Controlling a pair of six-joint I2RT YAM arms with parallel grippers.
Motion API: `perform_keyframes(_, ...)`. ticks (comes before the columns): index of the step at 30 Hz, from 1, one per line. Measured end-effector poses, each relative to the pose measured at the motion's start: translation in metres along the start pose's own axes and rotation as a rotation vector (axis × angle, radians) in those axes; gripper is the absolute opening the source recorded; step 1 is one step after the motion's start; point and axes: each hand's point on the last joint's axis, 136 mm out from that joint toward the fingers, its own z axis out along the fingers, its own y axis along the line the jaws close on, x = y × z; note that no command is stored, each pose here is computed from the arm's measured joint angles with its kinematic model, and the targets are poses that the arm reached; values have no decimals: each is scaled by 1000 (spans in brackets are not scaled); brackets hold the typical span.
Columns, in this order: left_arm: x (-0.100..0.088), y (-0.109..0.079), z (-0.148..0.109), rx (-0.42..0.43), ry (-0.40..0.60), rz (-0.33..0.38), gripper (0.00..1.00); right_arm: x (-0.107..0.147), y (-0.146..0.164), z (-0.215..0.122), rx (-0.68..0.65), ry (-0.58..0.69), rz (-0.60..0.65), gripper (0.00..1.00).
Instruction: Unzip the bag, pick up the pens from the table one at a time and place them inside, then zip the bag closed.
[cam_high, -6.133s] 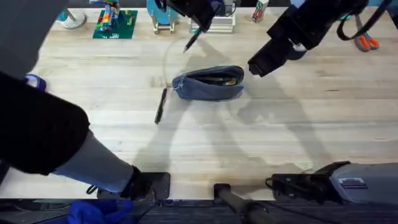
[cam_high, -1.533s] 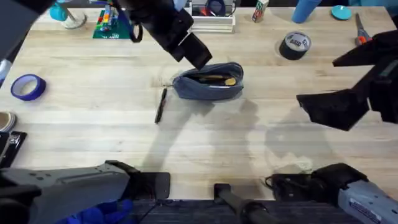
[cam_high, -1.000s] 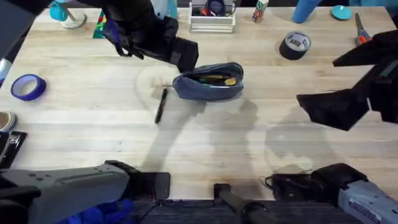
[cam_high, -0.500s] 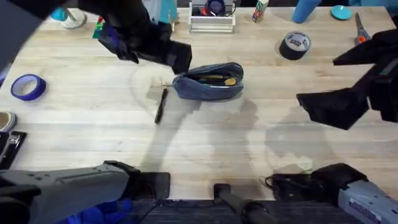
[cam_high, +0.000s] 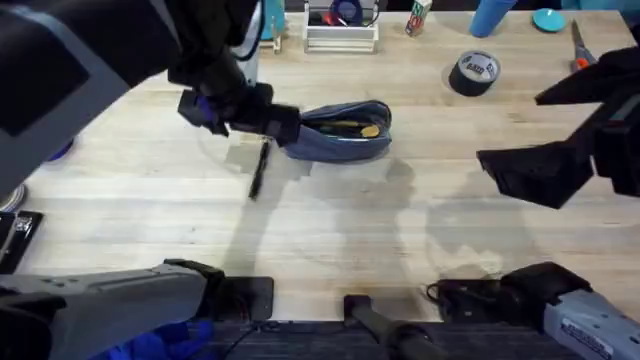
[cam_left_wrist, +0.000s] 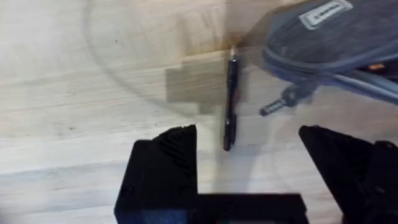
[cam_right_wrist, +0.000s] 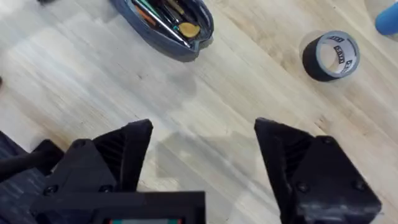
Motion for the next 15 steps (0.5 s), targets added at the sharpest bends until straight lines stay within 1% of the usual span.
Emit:
perform_keyframes(3, 5, 9, 14, 14, 15, -35, 992, 0, 0, 0, 0, 0, 0, 995)
perform_keyframes(6, 9, 11, 25, 34, 20, -39, 993, 0, 0, 0, 0, 0, 0, 995)
perform_keyframes(10, 13, 8, 38, 53, 18, -12, 993, 0, 0, 0, 0, 1, 0, 995)
perform_keyframes(15, 18, 8, 48, 55, 24, 14, 993, 0, -1, 4, -7, 16, 3, 995)
